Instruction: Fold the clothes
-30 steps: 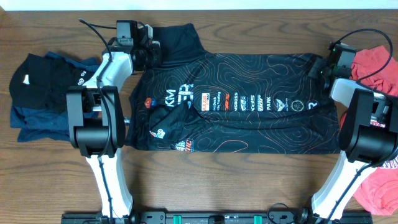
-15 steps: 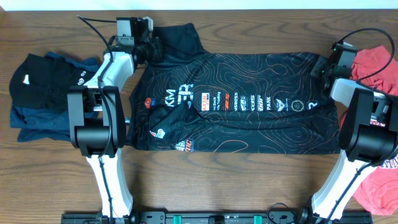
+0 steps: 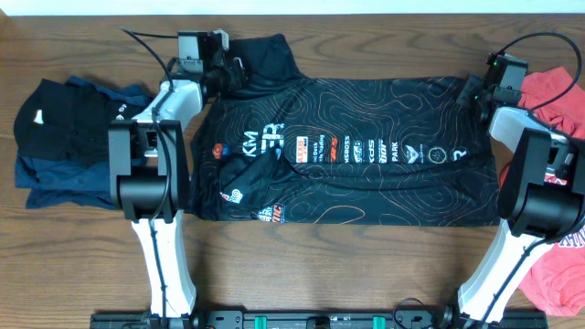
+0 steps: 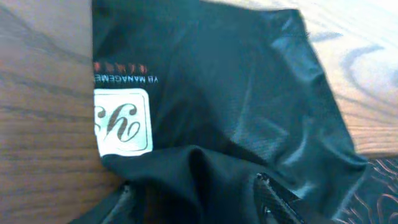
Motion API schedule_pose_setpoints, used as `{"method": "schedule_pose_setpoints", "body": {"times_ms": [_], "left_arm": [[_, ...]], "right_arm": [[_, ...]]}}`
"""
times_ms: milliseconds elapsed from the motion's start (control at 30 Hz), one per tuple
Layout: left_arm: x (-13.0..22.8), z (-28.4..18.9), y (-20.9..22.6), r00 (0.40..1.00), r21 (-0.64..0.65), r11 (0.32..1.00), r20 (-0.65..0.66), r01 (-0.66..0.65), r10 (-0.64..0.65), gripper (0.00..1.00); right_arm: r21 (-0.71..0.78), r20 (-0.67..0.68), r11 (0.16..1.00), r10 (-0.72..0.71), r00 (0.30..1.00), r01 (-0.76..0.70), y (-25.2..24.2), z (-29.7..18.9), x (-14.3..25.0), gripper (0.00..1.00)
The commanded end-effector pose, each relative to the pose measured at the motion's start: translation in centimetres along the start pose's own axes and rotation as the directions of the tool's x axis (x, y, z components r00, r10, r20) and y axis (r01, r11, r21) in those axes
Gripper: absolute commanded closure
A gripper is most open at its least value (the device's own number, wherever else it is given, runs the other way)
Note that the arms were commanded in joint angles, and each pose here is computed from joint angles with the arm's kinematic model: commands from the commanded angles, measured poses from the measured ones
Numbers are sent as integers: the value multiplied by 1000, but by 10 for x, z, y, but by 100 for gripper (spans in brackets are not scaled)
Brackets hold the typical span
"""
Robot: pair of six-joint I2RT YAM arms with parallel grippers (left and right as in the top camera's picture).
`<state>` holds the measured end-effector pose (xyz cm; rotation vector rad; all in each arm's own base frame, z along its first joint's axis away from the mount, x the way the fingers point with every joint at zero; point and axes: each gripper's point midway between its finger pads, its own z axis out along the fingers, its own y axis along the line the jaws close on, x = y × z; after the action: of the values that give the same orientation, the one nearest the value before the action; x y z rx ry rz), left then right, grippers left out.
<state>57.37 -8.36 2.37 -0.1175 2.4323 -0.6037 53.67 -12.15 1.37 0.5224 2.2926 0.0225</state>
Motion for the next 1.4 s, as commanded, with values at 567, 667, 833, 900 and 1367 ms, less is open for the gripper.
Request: {"method": "schedule_pose_setpoints", "body": {"times_ms": [567,667,833,900,1367], "left_arm": [[-2,12,-4,999,18,1000,23,24,-25,94],[1,12,-8,999,47,998,7,43,-43,94],[8,10,-9,998,51,997,-26,56,-55,94],[8,10,-10,998,53,997,-28,57,-55,94],[4,7,-12,999,56,997,-19,52,-51,94]], "right_arm": [[30,-6,1000,11,1000,-10,-10,8,3,93],[26,16,1000,12,1000,-13,-11,8,-2,98],[24,30,1000,13,999,-14,-11,8,-6,99],[23,31,1000,14,999,-14,-11,8,-6,89],[61,100,997,32,994,-38,-30,7,-25,52]]}}
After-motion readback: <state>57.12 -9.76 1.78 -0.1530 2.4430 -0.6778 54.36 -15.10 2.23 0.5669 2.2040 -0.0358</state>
